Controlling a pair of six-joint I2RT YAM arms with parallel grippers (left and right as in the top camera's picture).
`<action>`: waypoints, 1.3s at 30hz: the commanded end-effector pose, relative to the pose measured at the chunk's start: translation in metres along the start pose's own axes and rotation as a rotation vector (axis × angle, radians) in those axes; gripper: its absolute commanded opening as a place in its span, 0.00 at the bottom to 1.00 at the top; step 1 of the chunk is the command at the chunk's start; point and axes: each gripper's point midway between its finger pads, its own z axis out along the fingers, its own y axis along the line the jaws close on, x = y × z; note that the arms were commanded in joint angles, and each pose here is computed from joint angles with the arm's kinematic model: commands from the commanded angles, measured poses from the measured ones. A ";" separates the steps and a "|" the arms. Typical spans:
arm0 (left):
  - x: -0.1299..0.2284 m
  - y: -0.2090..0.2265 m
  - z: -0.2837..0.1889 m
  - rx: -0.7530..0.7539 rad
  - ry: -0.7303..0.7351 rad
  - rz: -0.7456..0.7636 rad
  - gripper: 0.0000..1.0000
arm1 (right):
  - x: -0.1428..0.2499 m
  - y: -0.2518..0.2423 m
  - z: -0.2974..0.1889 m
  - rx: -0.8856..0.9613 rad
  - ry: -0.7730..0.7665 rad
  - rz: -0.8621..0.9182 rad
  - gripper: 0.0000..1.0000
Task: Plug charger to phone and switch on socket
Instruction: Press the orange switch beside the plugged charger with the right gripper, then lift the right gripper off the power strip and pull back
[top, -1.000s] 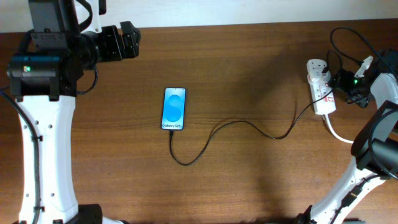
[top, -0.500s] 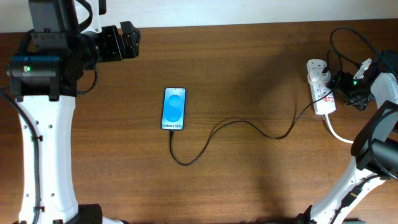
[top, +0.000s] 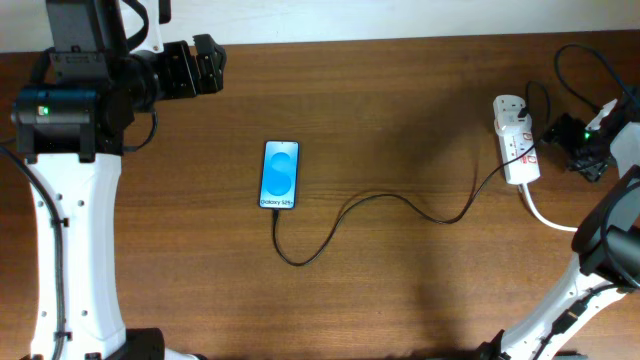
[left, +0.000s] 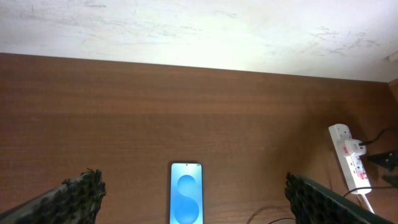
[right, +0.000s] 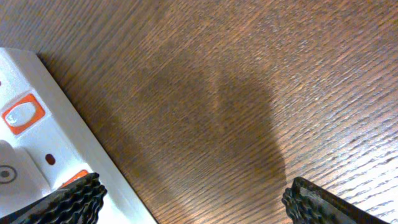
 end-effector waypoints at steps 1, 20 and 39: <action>-0.005 0.000 -0.007 -0.006 -0.022 0.008 0.99 | -0.002 0.012 0.005 -0.017 0.001 -0.052 0.97; -0.005 0.000 -0.007 -0.006 -0.022 0.008 0.99 | 0.030 0.033 0.033 0.006 0.096 -0.140 0.97; -0.005 0.000 -0.007 -0.006 -0.022 0.008 0.99 | 0.053 0.049 0.035 0.010 0.170 -0.180 0.97</action>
